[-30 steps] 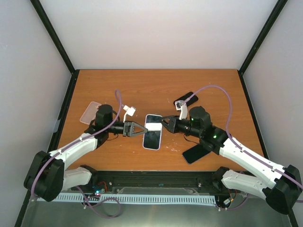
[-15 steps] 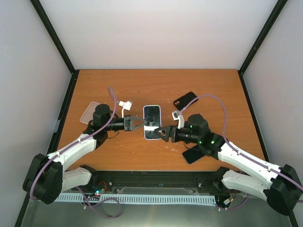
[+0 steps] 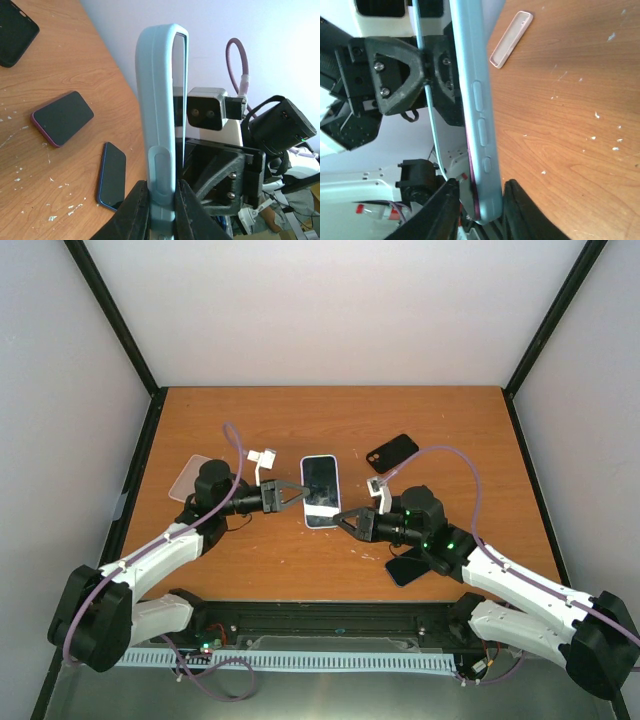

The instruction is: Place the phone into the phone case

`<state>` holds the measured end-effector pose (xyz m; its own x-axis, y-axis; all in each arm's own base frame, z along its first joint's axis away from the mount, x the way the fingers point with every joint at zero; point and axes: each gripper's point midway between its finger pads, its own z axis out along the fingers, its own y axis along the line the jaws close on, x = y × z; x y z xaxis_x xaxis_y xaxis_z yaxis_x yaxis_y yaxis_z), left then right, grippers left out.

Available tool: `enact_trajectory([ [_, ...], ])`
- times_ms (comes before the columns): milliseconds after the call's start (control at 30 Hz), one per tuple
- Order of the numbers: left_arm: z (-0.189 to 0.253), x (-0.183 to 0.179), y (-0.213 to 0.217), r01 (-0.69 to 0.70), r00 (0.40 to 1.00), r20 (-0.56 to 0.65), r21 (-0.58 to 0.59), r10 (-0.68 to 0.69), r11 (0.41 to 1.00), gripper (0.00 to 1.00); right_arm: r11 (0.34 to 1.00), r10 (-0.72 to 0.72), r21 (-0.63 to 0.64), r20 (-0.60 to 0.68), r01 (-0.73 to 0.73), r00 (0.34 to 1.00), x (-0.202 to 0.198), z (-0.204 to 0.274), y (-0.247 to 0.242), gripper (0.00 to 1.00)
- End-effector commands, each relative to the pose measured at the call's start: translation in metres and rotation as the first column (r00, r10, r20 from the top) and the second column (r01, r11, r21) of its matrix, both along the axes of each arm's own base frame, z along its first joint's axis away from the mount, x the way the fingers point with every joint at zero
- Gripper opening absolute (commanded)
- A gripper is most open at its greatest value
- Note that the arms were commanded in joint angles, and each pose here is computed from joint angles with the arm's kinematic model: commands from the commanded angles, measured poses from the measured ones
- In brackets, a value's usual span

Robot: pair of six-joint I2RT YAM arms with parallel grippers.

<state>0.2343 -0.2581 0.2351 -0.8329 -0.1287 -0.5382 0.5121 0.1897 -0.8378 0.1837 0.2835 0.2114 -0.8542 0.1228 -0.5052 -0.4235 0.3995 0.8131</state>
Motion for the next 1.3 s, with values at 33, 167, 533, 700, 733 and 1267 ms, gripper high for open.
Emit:
enact_trajectory([
  [33, 0.024, 0.006, 0.001, -0.023, 0.994, 0.11, -0.032, 0.026, 0.999, 0.0, 0.998, 0.001, 0.056, 0.038, -0.003, 0.999, 0.001, 0.016, 0.004, 0.07],
  [167, 0.015, 0.012, 0.003, -0.057, 0.991, 0.123, 0.013, 0.055, 0.998, 0.0, 0.997, -0.022, 0.076, 0.01, 0.021, 1.0, 0.004, 0.016, 0.003, 0.03],
  [533, 0.004, 0.018, 0.0, -0.053, 0.994, 0.103, 0.063, 0.046, 0.997, 0.0, 0.996, -0.089, 0.004, -0.052, 0.089, 0.995, 0.016, -0.005, 0.002, 0.24],
  [700, -0.013, 0.033, 0.001, -0.084, 0.995, 0.066, 0.157, 0.075, 0.984, 0.0, 0.983, -0.174, -0.071, -0.027, 0.172, 0.984, 0.021, -0.013, -0.017, 0.68],
  [733, -0.018, 0.037, 0.001, -0.091, 0.995, 0.059, 0.185, 0.082, 0.978, 0.0, 0.98, -0.185, -0.08, -0.014, 0.184, 0.983, 0.021, -0.012, -0.02, 0.77],
  [1267, -0.131, 0.125, 0.014, -0.107, 0.971, -0.133, 0.499, 0.198, 0.86, 0.0, 0.94, -0.264, -0.205, 0.07, 0.273, 0.962, 0.021, -0.012, -0.053, 1.0],
])
